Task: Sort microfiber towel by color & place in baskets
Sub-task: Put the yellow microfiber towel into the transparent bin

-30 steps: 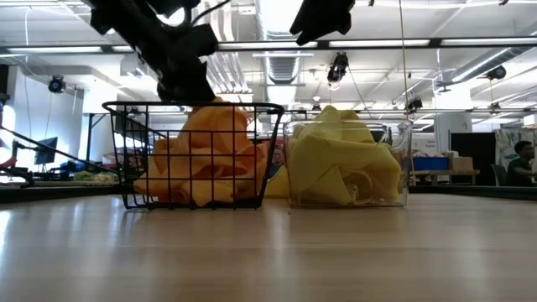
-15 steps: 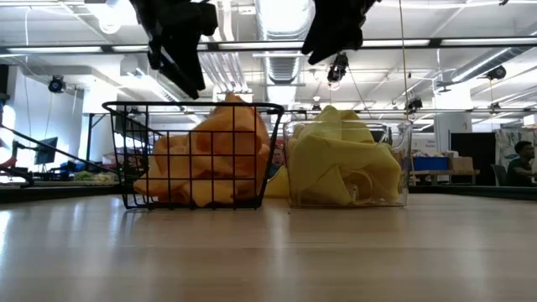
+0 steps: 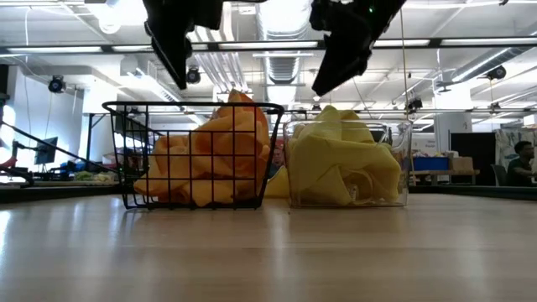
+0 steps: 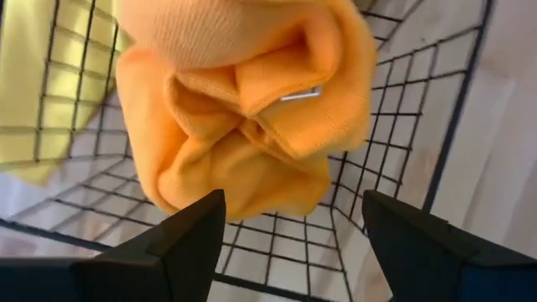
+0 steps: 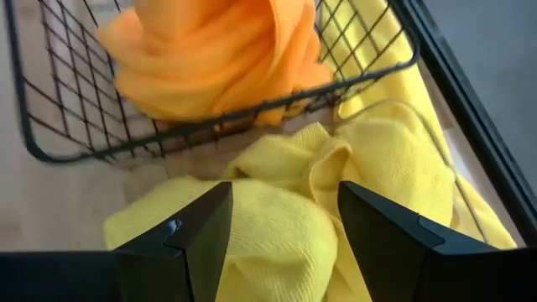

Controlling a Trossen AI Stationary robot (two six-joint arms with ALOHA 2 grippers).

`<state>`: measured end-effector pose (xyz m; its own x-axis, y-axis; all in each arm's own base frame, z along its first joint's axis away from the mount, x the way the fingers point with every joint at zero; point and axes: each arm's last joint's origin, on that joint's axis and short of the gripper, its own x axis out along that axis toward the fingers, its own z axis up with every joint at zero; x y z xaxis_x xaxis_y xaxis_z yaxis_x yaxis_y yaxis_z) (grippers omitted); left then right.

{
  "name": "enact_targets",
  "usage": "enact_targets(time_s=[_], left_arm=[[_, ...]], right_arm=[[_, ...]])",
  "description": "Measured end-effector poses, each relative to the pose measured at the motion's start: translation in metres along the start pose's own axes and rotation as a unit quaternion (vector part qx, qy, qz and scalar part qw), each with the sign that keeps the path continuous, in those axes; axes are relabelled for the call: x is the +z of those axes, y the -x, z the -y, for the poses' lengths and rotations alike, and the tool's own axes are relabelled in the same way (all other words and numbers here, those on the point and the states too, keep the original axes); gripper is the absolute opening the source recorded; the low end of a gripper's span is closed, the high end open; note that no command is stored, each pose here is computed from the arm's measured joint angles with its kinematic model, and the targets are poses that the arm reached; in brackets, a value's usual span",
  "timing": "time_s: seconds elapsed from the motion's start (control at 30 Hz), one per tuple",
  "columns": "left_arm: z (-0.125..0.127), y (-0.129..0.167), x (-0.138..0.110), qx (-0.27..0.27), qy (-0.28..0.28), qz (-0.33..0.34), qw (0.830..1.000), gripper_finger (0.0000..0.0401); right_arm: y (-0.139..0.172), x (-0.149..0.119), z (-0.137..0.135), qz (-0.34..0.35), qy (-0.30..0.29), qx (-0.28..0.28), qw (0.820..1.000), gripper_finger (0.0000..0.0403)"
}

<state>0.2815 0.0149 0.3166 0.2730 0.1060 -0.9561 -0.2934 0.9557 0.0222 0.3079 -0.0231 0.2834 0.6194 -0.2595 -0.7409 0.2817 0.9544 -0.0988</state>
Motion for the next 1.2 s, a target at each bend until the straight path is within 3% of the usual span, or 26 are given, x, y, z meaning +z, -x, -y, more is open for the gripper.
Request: enact_targets(time_s=[0.23,0.4,0.57,0.77,0.9,1.0,1.2], left_arm=[[-0.003,0.025,0.000,0.016,-0.087,0.007,0.996,0.0263],[-0.007,0.044,0.003,0.058,-0.104,0.069,0.990,0.0263],[-0.015,0.061,0.004,0.091,-0.177,0.128,0.972,0.0263],[-0.033,0.076,0.005,0.111,-0.172,0.186,0.961,0.0263],[-0.048,0.072,0.014,0.129,-0.179,0.232,0.947,0.0263],[-0.064,0.061,0.022,0.105,-0.188,0.259,0.942,0.0263],[-0.116,0.024,0.027,0.137,-0.163,0.258,0.943,0.0263]], right_arm=[[-0.006,-0.007,-0.001,-0.004,0.010,0.000,1.000,0.0215],[-0.006,-0.003,-0.001,0.018,0.003,0.002,1.000,0.0215],[-0.009,0.000,-0.003,0.049,0.006,0.021,0.999,0.0215],[-0.016,-0.007,-0.006,0.059,0.052,0.042,0.996,0.0215],[-0.022,-0.013,-0.007,0.067,0.069,0.061,0.993,0.0215],[-0.023,-0.015,-0.008,0.065,0.057,0.075,0.993,0.0215],[-0.020,-0.017,-0.015,0.063,0.046,0.091,0.993,0.0215]])
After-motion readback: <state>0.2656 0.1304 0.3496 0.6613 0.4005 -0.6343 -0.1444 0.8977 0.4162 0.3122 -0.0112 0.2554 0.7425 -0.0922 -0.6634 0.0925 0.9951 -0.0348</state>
